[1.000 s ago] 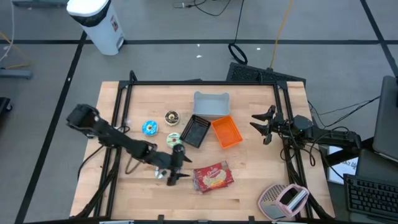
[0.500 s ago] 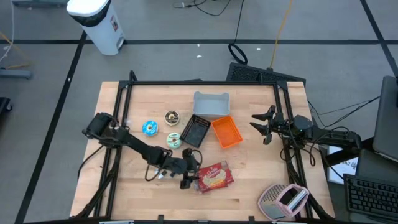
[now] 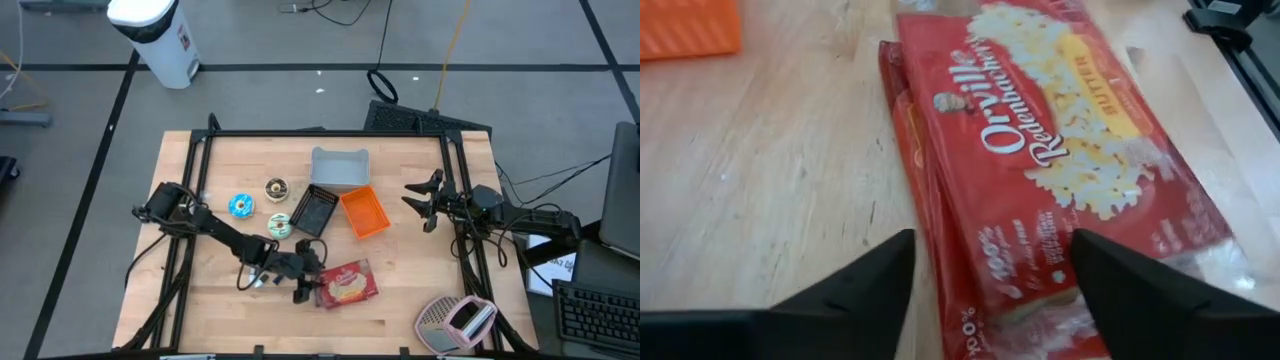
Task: Pick & Place Food Item
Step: Put the red popcorn bag into the white bin
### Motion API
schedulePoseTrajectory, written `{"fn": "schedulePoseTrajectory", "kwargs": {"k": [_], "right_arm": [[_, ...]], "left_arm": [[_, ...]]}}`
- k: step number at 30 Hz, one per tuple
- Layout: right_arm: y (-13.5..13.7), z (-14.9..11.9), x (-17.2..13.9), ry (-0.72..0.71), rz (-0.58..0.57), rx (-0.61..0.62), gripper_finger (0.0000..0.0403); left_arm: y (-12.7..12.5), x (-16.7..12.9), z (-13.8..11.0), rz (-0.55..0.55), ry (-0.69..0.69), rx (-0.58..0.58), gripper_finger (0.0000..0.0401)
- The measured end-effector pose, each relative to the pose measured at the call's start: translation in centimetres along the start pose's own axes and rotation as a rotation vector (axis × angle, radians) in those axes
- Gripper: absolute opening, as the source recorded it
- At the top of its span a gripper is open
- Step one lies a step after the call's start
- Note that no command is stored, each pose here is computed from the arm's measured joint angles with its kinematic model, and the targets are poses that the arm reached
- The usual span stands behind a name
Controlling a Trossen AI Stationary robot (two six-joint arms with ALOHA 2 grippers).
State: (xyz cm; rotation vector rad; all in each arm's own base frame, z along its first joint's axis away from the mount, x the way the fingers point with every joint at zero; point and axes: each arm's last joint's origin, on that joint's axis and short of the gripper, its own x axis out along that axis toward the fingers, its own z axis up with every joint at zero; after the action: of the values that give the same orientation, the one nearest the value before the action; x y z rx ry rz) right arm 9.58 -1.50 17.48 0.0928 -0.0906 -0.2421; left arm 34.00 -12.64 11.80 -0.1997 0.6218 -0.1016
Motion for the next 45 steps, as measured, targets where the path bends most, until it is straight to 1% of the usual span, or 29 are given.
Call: {"fn": "schedulePoseTrajectory", "kwargs": {"k": [10, 12, 15, 17, 26, 31, 33, 36, 40, 45], "right_arm": [[0.0, 0.0, 0.0, 0.001, 0.000, 0.000, 0.0167], [0.0, 0.0, 0.0, 0.000, 0.000, 0.000, 0.0167], [0.0, 0.0, 0.0, 0.000, 0.000, 0.000, 0.0167], [0.0, 0.0, 0.0, 0.000, 0.000, 0.000, 0.0167], [0.0, 0.0, 0.0, 0.000, 0.000, 0.000, 0.0167], [0.0, 0.0, 0.0, 0.001, 0.000, 0.000, 0.0167], [0.0, 0.0, 0.0, 0.000, 0.000, 0.000, 0.0167], [0.0, 0.0, 0.0, 0.001, 0.000, 0.000, 0.0167], [0.0, 0.0, 0.0, 0.001, 0.000, 0.000, 0.0167], [0.0, 0.0, 0.0, 0.001, 0.000, -0.001, 0.0167]], "left_arm": [[1.1, 0.1, 0.4, 0.004, -0.002, -0.042, 0.0033], [1.4, 0.2, 0.6, 0.002, -0.007, -0.065, 0.0012], [1.8, -0.1, 1.3, -0.002, -0.028, -0.093, 0.0014], [1.7, -0.7, 2.1, -0.008, -0.062, -0.092, 0.0011], [0.2, -5.6, 6.6, 0.031, -0.282, 0.036, 0.0004], [-0.8, -8.4, 8.2, 0.069, -0.371, 0.157, 0.0004], [-0.8, -9.4, 9.0, 0.069, -0.410, 0.175, 0.0004], [-0.7, -11.0, 9.9, 0.124, -0.465, 0.188, 0.0003], [0.4, -12.8, 11.0, 0.208, -0.499, 0.222, 0.0004], [3.7, -14.7, 12.4, 0.316, -0.502, 0.189, 0.0003]]}}
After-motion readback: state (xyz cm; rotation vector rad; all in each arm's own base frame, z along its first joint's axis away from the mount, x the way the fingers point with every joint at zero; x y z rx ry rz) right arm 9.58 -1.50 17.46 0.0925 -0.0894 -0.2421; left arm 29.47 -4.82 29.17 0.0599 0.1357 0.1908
